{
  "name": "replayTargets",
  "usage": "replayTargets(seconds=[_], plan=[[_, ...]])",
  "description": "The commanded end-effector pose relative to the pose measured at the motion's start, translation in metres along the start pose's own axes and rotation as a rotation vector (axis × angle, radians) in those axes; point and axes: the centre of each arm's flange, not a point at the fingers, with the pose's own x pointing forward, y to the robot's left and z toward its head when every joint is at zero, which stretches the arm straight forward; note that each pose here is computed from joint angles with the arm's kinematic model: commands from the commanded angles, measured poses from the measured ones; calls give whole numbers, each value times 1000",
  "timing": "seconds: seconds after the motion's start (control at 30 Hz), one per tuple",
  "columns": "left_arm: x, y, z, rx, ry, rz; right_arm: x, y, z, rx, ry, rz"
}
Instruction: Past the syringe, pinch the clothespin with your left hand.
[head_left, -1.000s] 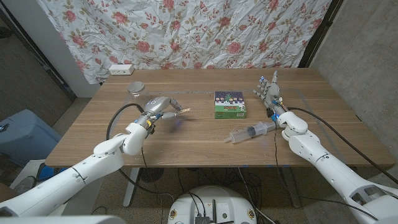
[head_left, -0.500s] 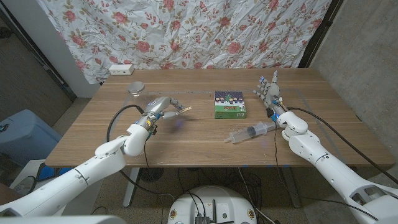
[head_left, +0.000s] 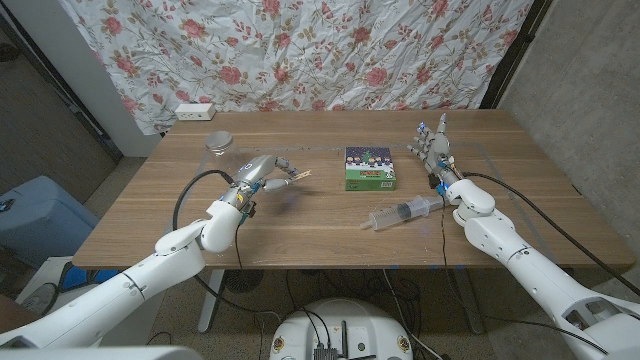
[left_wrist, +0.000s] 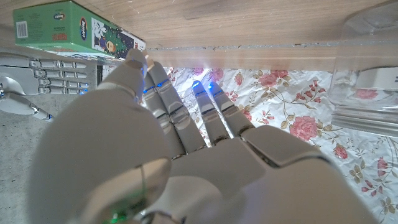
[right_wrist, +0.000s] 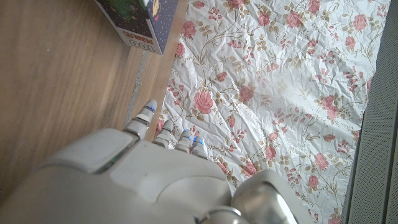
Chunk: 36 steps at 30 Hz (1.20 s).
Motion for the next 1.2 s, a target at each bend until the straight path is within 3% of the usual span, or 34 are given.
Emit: replayTargets(seconds=[0.03, 1.2], plan=[[1, -4, 1, -10, -1, -1, 0, 0, 0, 0, 0, 0], [3, -8, -1, -2, -25, 1, 0, 0, 0, 0, 0, 0]])
